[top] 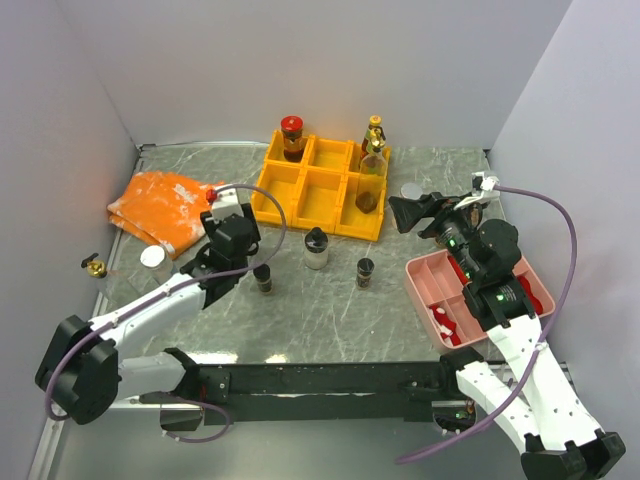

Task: Organize the condiment bottles
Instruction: Pick up the bottle from the center of the board, then place the bottle in the storage box.

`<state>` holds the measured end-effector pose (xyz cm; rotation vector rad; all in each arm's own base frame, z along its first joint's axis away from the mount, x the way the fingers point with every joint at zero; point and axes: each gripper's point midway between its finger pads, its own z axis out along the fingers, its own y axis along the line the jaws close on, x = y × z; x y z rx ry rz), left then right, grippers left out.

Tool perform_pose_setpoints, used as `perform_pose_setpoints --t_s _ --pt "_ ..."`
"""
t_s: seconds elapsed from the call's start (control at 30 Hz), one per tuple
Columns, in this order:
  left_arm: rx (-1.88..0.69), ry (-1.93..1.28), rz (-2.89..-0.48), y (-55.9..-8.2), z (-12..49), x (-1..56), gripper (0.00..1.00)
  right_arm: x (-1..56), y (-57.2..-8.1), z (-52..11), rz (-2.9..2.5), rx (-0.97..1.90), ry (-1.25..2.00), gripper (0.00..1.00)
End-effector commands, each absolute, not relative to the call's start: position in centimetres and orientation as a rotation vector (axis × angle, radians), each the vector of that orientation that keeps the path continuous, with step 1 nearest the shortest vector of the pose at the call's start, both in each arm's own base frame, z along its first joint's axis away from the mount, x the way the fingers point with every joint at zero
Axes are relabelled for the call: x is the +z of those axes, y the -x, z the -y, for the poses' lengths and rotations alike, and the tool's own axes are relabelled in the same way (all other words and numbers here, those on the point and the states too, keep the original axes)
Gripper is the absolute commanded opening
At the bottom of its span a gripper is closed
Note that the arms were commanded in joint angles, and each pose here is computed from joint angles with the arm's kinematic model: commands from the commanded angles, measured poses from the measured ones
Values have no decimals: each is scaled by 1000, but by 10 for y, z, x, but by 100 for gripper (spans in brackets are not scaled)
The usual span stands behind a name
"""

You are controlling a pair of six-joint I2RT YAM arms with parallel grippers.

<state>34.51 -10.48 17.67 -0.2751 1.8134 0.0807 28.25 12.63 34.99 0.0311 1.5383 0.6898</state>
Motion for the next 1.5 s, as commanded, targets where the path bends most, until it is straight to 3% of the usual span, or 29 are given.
perform_pose_setpoints --t_s 0.0,0.4,0.6,1.03,1.47 --pt "-115 322 -1564 -364 123 284 1 364 -279 -122 -1477 674 -24 100" --pt "-236 137 -1362 -444 170 380 1 368 -275 -121 -1461 680 -32 100" --pt "-263 24 -1323 -496 191 376 1 366 -273 -113 -1458 638 -47 100" --pt "-365 -41 -1168 -563 199 374 1 375 -265 -102 -1392 618 -80 100" --pt "-430 -83 -1049 -592 206 374 1 373 -280 -100 -1402 582 -101 100"
